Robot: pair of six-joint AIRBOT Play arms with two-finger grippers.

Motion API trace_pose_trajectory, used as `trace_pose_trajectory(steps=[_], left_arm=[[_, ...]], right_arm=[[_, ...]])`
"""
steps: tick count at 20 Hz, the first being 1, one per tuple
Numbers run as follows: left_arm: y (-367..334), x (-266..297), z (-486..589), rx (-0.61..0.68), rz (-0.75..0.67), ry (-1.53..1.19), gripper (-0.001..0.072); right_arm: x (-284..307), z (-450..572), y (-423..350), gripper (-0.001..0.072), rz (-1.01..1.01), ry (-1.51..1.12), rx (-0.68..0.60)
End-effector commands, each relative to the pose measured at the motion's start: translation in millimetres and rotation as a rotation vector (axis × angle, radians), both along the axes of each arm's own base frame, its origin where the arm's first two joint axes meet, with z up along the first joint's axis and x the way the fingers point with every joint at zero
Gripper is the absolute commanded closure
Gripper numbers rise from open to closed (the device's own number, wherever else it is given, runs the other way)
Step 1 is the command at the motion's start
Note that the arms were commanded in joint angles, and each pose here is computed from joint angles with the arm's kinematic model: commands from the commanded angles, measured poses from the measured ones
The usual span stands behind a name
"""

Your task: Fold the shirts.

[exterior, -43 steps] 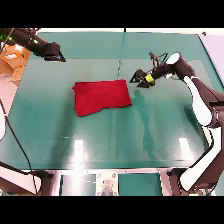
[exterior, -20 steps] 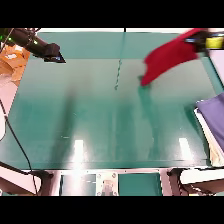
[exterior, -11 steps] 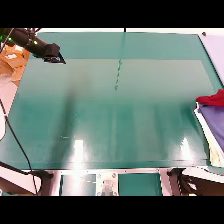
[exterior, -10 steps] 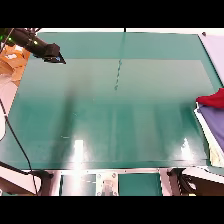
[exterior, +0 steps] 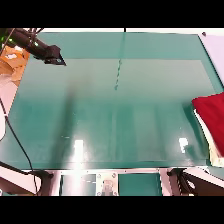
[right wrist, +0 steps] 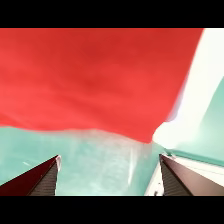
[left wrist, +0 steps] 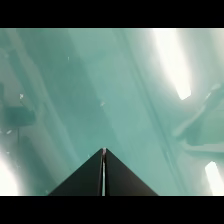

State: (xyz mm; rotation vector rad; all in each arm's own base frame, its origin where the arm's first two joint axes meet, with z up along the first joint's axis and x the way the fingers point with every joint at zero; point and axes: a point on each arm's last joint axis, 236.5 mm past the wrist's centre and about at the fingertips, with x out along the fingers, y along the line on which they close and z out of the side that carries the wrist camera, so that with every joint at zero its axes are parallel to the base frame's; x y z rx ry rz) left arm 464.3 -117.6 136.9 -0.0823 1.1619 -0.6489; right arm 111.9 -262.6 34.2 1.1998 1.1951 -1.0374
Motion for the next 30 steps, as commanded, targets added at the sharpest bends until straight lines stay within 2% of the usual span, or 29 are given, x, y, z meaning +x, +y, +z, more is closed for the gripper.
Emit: trace_pose_trajectory(steps=[1, 2, 3, 4, 5, 8, 10, 13, 16, 20, 30], left_arm=[[-1.1, -3.1, -6.8, -0.006, -0.002, 0.024, 0.0685], [-1.1, -3.1, -2.0, -0.006, -0.003, 0.012, 0.0685], [-2.1, -3.1, 4.2, -0.009, -0.005, -0.003, 0.0686], [-2.5, -4.9, 11.4, -0.012, -0.005, -0.019, 0.0686], [-2.5, -7.6, 21.6, -0.012, -0.002, -0.043, 0.0686], [-3.6, -18.7, 42.2, -0.015, 0.006, -0.079, 0.0687], [-3.9, -34.4, 41.6, -0.022, 0.024, -0.056, 0.0687], [-7.1, -74.3, 14.1, -0.024, 0.037, 0.033, 0.0687], [-14.6, -120.5, -30.8, -0.002, 0.072, 0.098, 0.0687], [-21.9, -158.7, -73.9, 0.022, 0.087, 0.179, 0.0687], [-23.6, -156.2, -76.3, 0.012, 0.091, 0.170, 0.0685]], right_arm=[[3.9, -2.4, 8.3, 0.0013, 0.006, -0.011, 0.025], [35.8, 16.7, 6.8, 0.0038, 0.032, -0.118, 0.003], [69.2, 37.1, 8.1, 0.0186, 0.079, -0.217, -0.026], [106.3, 59.2, 17.5, 0.0569, 0.164, -0.312, -0.051], [138.1, 77.0, 31.1, 0.0688, 0.256, -0.382, -0.077], [217.3, 101.9, 106.7, 0.0696, 0.583, -0.481, -0.118], [246.2, 98.1, 177.1, 0.0697, 0.833, -0.492, -0.114], [255.8, 69.3, 274.3, 0.0697, 1.110, -0.480, -0.111], [238.3, 30.8, 358.9, 0.0697, 1.303, -0.500, -0.065], [236.8, 23.6, 410.8, 0.0697, 1.411, -0.575, -0.076], [233.3, 23.6, 418.4, 0.0697, 1.428, -0.578, -0.065]])
